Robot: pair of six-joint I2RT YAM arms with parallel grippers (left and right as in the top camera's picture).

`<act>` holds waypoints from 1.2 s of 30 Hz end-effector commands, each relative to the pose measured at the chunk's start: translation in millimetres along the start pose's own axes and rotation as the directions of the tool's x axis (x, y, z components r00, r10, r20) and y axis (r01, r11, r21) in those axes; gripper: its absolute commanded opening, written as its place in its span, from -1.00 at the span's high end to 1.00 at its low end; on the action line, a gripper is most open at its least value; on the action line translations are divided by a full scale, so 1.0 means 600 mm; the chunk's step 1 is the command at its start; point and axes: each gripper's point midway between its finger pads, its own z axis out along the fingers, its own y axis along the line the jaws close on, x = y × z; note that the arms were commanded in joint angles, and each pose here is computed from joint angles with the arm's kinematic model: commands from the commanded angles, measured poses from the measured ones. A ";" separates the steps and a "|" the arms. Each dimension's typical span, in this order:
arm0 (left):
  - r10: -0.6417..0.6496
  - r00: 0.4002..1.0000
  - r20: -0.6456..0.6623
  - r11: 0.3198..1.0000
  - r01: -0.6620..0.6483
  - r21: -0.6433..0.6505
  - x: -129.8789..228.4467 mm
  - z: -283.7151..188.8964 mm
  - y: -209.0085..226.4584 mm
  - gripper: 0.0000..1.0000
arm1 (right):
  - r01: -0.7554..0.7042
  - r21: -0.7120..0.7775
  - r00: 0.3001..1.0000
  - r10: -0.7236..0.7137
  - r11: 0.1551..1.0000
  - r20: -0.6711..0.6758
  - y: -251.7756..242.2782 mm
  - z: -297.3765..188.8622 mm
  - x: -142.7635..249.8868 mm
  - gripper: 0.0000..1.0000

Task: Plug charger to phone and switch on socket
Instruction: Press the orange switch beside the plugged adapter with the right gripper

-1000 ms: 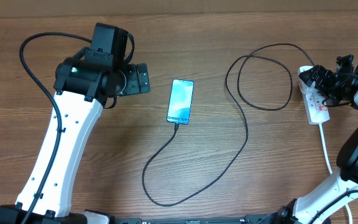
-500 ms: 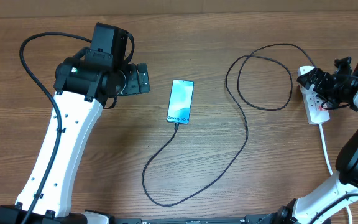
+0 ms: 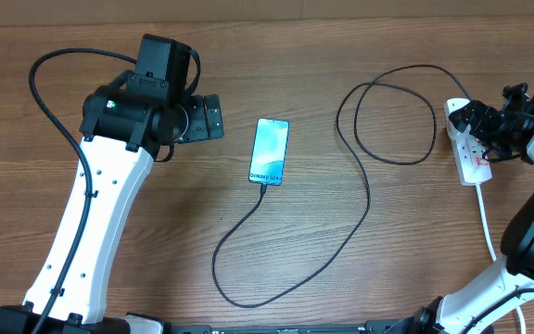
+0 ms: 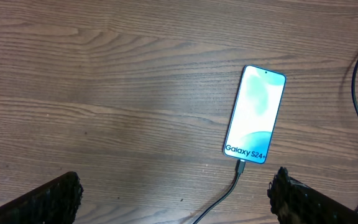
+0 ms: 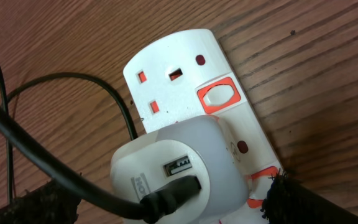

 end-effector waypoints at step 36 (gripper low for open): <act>0.026 1.000 0.013 1.000 -0.026 -0.005 -0.003 -0.004 -0.002 -1.00 | -0.055 -0.136 0.991 0.038 0.989 -0.127 0.039 0.042 0.069 -0.94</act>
